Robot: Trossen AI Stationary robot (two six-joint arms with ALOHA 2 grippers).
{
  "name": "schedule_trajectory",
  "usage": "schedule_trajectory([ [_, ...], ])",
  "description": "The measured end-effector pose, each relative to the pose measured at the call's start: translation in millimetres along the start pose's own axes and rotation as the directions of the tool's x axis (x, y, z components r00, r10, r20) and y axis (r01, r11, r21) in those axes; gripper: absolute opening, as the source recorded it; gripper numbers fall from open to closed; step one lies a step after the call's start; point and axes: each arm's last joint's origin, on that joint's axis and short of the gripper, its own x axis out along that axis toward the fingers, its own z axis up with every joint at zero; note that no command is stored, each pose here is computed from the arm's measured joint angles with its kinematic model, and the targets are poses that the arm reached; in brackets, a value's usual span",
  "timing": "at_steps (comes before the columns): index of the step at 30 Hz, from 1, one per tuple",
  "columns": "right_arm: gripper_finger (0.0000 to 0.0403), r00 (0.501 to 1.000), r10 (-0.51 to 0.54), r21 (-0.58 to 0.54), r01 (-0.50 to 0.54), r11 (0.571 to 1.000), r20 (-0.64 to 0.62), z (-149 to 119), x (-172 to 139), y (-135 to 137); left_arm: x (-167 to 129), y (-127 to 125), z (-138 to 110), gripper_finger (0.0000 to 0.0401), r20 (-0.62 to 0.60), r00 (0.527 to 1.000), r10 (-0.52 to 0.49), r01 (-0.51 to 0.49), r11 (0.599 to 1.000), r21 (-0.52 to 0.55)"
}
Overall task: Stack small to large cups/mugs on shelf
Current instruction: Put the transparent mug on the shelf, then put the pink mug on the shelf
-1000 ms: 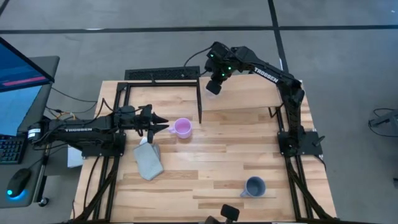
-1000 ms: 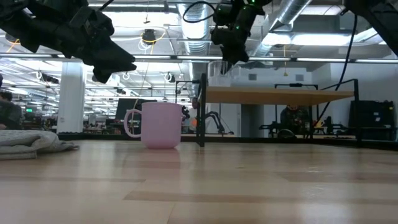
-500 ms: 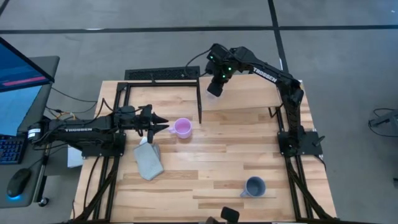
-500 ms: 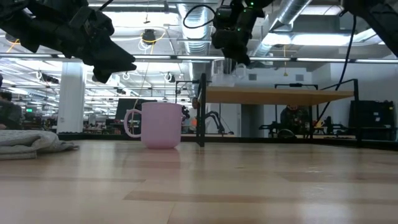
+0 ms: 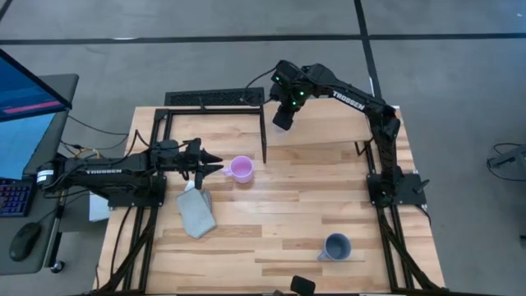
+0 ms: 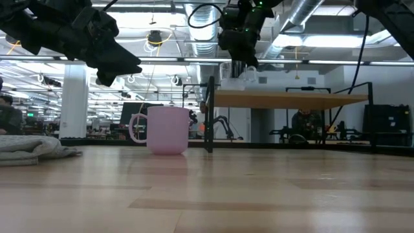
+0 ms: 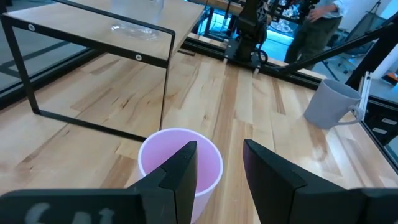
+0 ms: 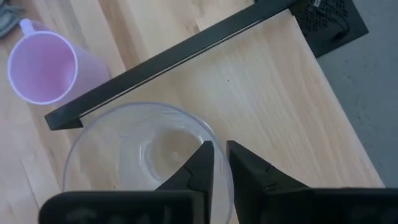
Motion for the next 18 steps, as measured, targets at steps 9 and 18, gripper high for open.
schedule_trajectory([
  [9,0.0094,1.0,0.0,-0.001,0.0,1.0,0.002,0.0,-1.0,0.3,0.0,0.0,0.0,0.0121,0.0,1.0,0.0,0.0,1.0,0.001],
  [18,0.0149,1.0,-0.003,-0.026,0.004,1.0,0.029,3.2,-15.7,4.3,0.0,0.0,0.0,0.0121,0.001,1.0,0.0,0.0,1.0,0.007],
])
